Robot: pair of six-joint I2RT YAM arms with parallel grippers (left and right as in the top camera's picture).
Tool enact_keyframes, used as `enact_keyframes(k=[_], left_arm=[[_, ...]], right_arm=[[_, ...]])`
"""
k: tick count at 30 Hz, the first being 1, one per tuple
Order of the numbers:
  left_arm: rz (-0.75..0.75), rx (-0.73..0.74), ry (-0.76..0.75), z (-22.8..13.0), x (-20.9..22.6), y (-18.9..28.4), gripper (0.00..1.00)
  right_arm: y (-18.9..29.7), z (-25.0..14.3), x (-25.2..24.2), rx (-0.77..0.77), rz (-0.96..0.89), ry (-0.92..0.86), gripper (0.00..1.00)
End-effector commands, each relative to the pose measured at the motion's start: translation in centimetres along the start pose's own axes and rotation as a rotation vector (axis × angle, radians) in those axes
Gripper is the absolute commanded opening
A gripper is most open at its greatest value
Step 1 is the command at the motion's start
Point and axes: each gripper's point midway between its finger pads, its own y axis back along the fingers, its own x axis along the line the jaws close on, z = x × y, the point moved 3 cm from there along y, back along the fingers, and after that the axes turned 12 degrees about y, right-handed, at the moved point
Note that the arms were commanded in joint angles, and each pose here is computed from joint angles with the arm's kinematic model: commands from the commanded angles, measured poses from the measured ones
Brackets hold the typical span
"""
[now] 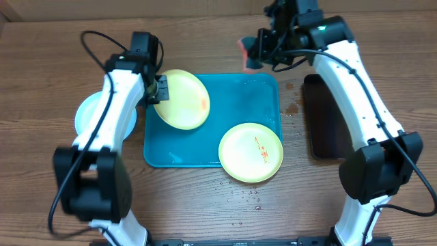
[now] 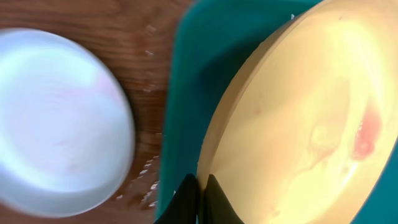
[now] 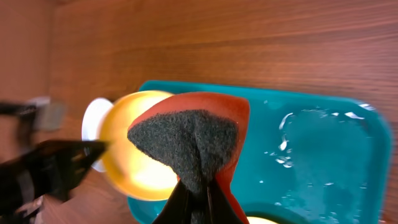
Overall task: Clean dirty plates on tray and stack at the side
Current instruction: 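Raise the sponge with right gripper away from the plate, then lift the yellow plate with left gripper and stack it on the white plate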
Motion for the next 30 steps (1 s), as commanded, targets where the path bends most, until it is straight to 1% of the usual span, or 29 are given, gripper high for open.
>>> enact_keyframes(k=[1, 5, 9, 13, 17, 23, 27, 30], left_arm=[[0.063, -0.192, -0.003, 2.0, 1.6, 6.1, 0.04], [0.158, -0.3, -0.012, 1.8, 2.6, 9.6, 0.04], [0.294, -0.407, -0.026, 1.3, 3.0, 12.3, 0.04], [0.421, -0.503, -0.074, 0.5, 2.0, 14.1, 0.04], [0.524, -0.629, -0.083, -0.3, 0.7, 16.3, 0.04], [0.653, -0.835, -0.117, -1.1, -1.0, 19.9, 0.04], [0.713, -0.963, -0.114, -1.5, -2.0, 22.1, 0.04], [0.72, -0.997, -0.108, -1.7, -2.4, 22.7, 0.04]], right_arm=[[0.4, 0.2, -1.5, -0.002, -0.019, -0.011, 0.04], [0.9, 0.5, -2.6, -0.014, -0.029, -0.029, 0.04], [0.9, 0.6, -2.6, -0.015, -0.03, -0.029, 0.04], [0.9, 0.6, -2.6, -0.014, -0.03, -0.029, 0.04], [0.9, 0.5, -2.6, -0.014, -0.03, -0.03, 0.04], [0.9, 0.4, -2.6, -0.006, -0.031, -0.034, 0.04], [0.9, 0.2, -2.6, 0.002, -0.032, -0.037, 0.04], [0.9, 0.1, -2.7, 0.004, -0.033, -0.04, 0.04]])
